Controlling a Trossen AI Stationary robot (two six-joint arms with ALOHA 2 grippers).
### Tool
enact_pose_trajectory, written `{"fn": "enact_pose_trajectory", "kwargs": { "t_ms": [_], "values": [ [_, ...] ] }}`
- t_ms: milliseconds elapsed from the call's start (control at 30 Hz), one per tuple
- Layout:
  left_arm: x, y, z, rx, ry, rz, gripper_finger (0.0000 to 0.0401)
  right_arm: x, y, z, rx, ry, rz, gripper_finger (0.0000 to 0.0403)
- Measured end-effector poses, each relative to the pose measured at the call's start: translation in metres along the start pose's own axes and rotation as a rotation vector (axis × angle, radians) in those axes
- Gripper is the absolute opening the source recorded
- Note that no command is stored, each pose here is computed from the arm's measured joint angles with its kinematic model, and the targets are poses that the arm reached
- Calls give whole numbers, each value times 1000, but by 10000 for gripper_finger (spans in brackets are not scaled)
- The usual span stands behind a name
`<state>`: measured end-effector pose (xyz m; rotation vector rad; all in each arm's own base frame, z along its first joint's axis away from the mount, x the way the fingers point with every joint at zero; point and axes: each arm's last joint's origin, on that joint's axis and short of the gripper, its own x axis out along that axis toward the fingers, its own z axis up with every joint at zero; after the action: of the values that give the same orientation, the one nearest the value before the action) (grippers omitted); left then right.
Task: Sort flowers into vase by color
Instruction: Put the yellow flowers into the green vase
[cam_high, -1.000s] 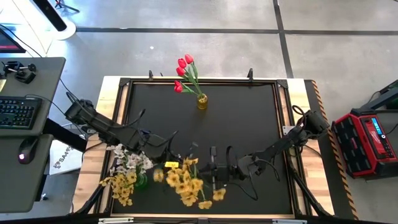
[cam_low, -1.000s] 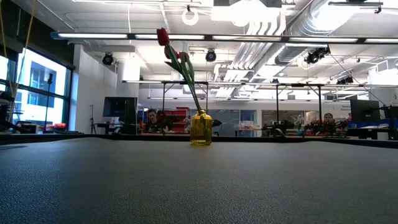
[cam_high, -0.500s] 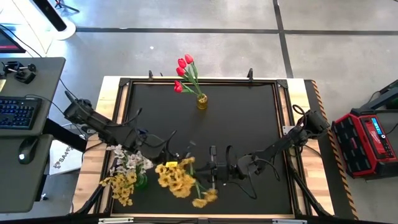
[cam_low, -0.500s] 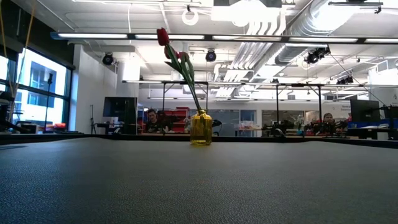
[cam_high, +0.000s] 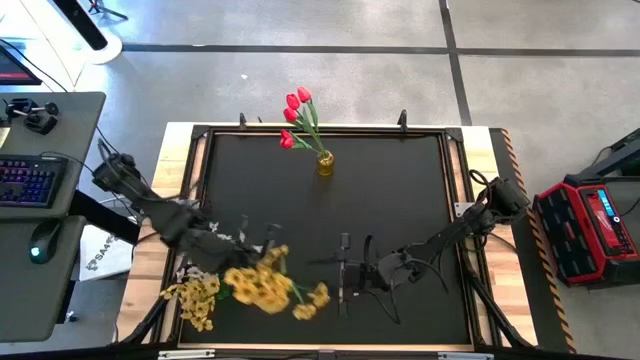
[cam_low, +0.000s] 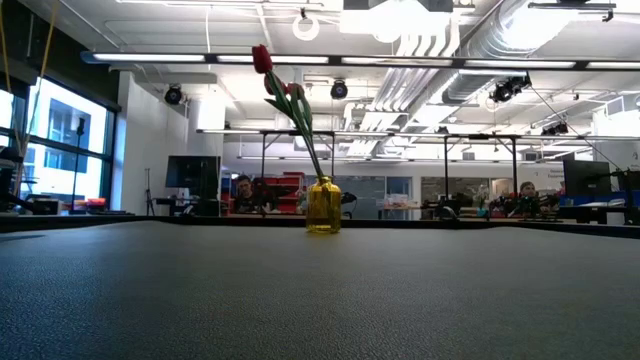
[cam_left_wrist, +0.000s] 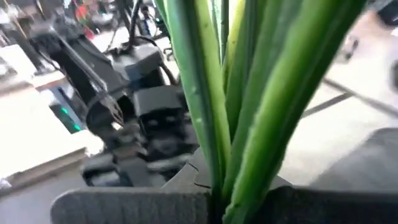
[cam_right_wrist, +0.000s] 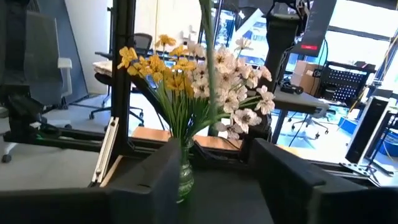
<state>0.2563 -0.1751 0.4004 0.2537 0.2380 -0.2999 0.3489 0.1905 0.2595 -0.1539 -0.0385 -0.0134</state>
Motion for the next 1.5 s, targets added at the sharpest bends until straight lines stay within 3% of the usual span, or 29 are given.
{"fn": "enact_pose_trajectory", "kwargs": {
  "t_ms": [167, 300, 467, 667, 800, 933, 1200, 1500],
  "values": [
    [-34, -17, 3, -129, 32, -86, 0, 0, 0, -2, 35, 20, 3, 223],
    [-54, -38, 4, -193, 55, -175, 0, 0, 0, -3, 31, 27, 5, 227],
    [-74, -65, -9, -225, 183, -247, 0, 0, 0, -3, 32, 25, 4, 227],
    [-83, -88, -33, -203, 243, -66, 0, 0, 0, -2, 33, 23, 4, 227],
    [-81, -92, -48, -181, 215, 87, 0, 0, 0, -2, 33, 23, 4, 227],
    [-76, -92, -61, -229, 216, 165, 0, 0, 0, -1, 34, 21, 4, 227],
    [-75, -92, -83, -293, 326, 184, 0, 0, 0, -1, 35, 21, 4, 227],
    [-77, -90, -88, -288, 374, 183, 0, 0, 0, -1, 36, 19, 4, 227]
  ]
}}
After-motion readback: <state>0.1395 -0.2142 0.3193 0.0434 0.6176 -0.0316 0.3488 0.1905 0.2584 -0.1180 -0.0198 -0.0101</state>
